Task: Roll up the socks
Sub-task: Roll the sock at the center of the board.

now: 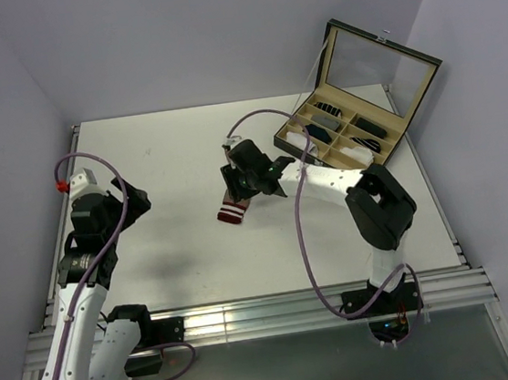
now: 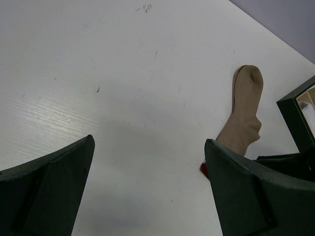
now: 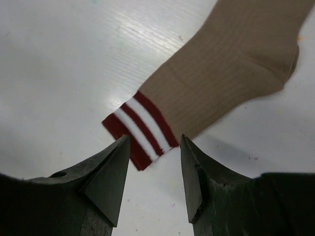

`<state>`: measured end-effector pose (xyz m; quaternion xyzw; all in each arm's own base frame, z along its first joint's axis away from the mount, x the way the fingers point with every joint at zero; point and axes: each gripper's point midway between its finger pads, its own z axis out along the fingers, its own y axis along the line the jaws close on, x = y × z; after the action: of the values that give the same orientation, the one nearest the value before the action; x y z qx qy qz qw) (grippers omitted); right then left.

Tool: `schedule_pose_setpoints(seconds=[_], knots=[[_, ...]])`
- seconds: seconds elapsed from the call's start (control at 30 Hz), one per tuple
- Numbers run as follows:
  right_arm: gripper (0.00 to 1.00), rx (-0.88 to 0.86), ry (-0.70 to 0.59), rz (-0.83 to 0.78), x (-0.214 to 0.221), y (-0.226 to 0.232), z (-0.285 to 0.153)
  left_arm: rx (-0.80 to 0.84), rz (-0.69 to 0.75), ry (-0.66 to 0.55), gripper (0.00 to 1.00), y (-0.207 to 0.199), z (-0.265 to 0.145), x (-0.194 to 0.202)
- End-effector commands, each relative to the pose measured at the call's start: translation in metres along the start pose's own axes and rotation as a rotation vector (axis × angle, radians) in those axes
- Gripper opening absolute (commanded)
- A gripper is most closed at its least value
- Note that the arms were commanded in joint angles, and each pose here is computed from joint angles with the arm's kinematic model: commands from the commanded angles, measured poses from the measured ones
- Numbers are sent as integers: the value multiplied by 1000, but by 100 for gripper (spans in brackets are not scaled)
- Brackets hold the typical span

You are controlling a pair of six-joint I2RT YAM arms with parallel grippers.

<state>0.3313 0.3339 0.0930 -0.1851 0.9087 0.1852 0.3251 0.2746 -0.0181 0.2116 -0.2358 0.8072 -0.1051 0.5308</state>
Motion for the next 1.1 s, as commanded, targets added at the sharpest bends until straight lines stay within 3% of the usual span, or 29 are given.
schedule_pose_setpoints(seconds=[0.0, 0.2, 0.33, 0.53, 0.8, 1.07], knots=[[53, 5, -73, 74, -25, 0, 14, 43, 24, -11, 99, -7, 0, -3], [52, 27, -18, 100, -2, -23, 46, 75, 50, 18, 99, -11, 3, 4], [52, 39, -21, 57, 3, -36, 40, 58, 55, 67, 99, -9, 12, 13], [53, -57, -39, -178, 7, -5, 6, 41, 54, 81, 99, -6, 15, 16], [54, -35, 47, -482, 36, 17, 9, 38, 51, 100, 100, -5, 18, 18], [54, -5, 104, -594, 53, 25, 22, 40, 50, 106, 99, -6, 19, 20]])
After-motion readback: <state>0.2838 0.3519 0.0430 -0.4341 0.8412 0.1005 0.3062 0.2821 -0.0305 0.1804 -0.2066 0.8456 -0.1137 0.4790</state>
